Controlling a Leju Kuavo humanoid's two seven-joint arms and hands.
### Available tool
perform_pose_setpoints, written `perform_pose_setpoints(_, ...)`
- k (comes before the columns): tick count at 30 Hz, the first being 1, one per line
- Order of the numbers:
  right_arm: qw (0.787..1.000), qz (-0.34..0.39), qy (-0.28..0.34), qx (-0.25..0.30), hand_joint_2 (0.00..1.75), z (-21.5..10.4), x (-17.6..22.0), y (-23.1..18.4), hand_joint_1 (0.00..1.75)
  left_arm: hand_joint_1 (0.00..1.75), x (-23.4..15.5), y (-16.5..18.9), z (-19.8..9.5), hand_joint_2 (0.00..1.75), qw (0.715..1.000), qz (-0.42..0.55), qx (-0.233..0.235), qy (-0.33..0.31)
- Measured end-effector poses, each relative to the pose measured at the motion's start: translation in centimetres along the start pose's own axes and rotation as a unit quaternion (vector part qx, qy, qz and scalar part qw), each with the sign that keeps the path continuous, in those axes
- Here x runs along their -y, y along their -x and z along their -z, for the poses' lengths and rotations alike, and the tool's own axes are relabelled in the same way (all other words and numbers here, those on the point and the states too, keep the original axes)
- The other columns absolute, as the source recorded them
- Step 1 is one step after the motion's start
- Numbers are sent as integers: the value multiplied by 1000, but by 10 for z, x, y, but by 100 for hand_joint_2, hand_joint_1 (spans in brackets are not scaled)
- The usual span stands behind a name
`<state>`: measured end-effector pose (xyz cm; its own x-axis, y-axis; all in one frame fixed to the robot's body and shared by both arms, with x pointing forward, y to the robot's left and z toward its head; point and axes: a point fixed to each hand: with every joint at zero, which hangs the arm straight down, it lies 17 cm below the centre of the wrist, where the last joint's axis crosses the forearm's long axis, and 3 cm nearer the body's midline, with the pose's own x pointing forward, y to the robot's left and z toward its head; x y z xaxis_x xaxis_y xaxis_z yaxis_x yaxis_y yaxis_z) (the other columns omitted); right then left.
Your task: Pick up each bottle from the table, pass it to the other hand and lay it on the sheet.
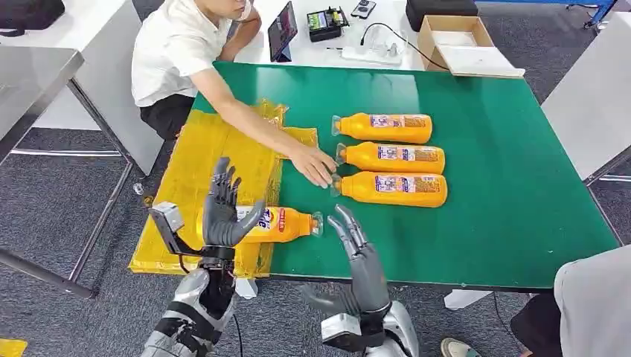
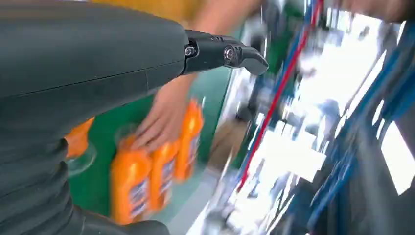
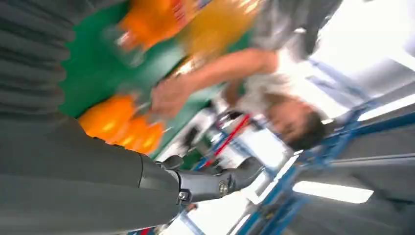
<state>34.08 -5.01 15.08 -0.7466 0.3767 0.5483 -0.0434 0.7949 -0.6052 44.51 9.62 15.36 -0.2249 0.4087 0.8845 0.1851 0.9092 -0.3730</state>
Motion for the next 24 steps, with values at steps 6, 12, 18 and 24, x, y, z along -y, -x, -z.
perform_pose_setpoints(6, 987, -136, 17, -82, 175, -30, 66, 88, 0, 0, -17, -32, -36, 175, 988, 131, 71, -50)
perform_pose_setpoints(12, 973, -188, 22, -134, 175, -54, 110, 133, 0, 0, 2, -28, -73, 175, 974, 213, 79, -12)
perform_pose_setpoints(18, 966, -183, -4, -181, 175, -67, 109, 162, 0, 0, 20, -23, -83, 175, 971, 226, 76, 19)
perform_pose_setpoints(24, 957, -168, -48, -231, 175, -69, 98, 198, 0, 0, 41, -18, -89, 175, 970, 224, 75, 52)
